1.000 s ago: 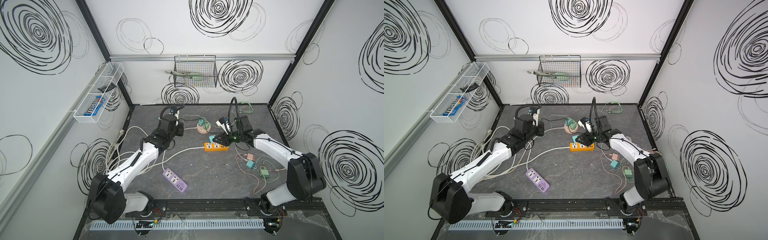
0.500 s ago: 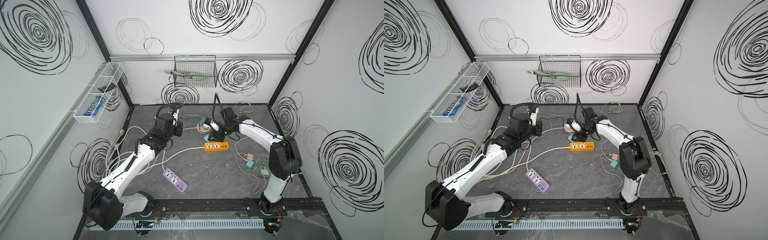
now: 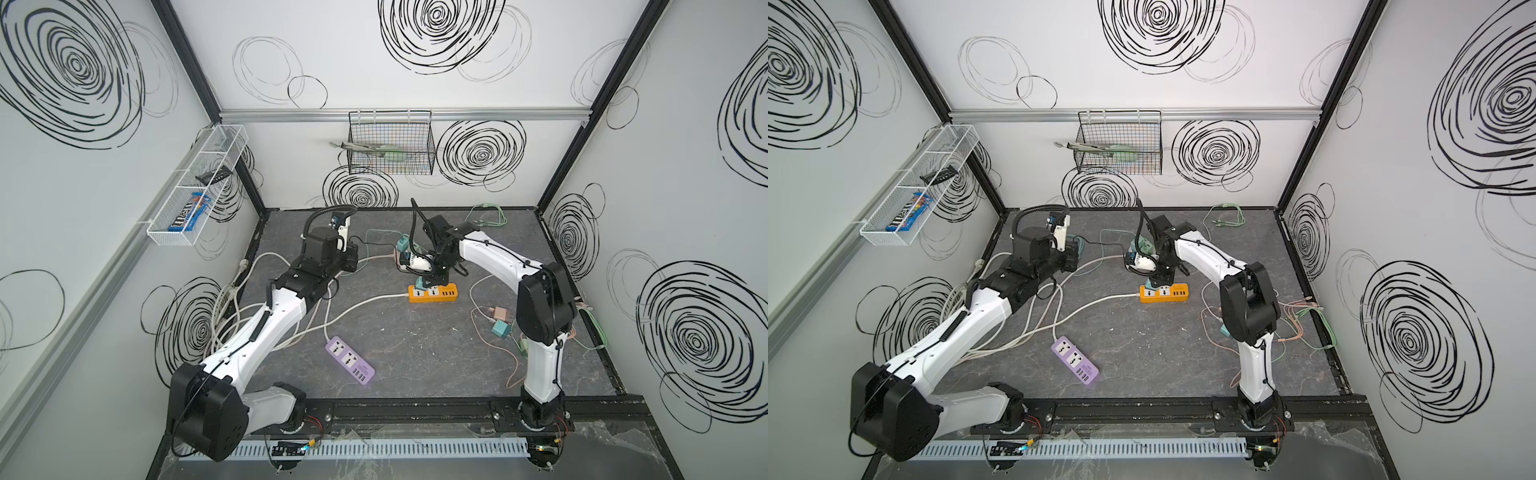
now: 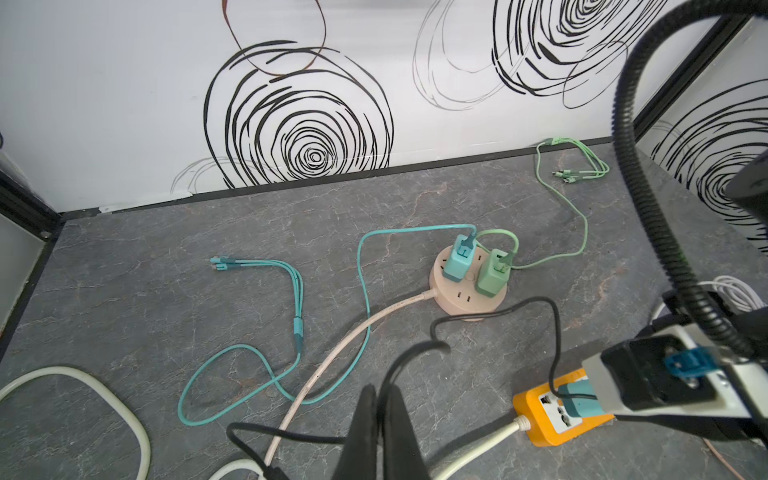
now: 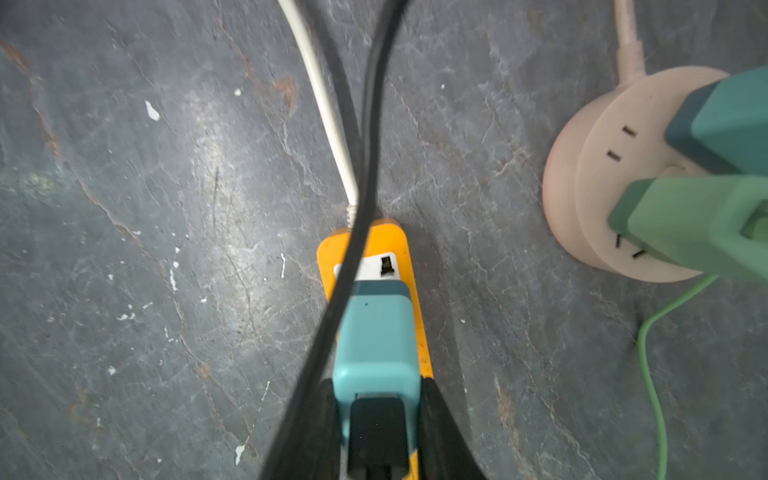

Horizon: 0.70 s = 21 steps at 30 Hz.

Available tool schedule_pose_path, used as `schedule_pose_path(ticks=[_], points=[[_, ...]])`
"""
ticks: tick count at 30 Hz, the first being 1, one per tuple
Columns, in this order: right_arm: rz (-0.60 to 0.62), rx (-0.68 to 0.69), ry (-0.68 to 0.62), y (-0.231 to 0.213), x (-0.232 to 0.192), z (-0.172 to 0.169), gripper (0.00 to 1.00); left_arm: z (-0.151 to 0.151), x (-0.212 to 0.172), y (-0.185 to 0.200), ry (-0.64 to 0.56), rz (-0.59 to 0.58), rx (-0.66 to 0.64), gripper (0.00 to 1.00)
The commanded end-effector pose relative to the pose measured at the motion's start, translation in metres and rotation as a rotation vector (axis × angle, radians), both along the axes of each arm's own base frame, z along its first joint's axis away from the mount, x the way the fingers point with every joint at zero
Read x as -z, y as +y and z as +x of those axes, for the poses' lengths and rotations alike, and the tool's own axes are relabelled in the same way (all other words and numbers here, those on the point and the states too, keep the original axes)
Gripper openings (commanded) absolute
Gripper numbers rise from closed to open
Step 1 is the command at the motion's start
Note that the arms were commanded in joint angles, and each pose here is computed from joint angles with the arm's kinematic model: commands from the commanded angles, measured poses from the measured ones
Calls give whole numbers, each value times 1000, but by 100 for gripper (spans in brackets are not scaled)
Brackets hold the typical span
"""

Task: Insert the plug
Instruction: 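Lower the teal adapter into the orange strip socket and open the right gripper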

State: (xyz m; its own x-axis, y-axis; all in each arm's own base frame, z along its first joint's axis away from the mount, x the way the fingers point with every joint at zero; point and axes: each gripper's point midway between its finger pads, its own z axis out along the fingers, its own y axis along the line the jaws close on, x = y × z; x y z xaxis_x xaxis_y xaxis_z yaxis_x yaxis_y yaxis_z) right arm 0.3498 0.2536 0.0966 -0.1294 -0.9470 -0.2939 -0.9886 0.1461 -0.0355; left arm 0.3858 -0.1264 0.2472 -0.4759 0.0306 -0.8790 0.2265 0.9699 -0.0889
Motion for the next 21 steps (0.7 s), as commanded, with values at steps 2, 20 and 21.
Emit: schedule_pose_path(ticks=[2, 20, 21], points=[[-70, -73, -38, 1, -3, 0, 0, 4, -7, 0, -31, -26, 5, 0], [-173, -149, -107, 7, 19, 0, 0, 4, 1, -5, 7, -20, 29, 0], [-179, -152, -111, 6, 19, 0, 0, 4, 2, -5, 7, -20, 32, 0]])
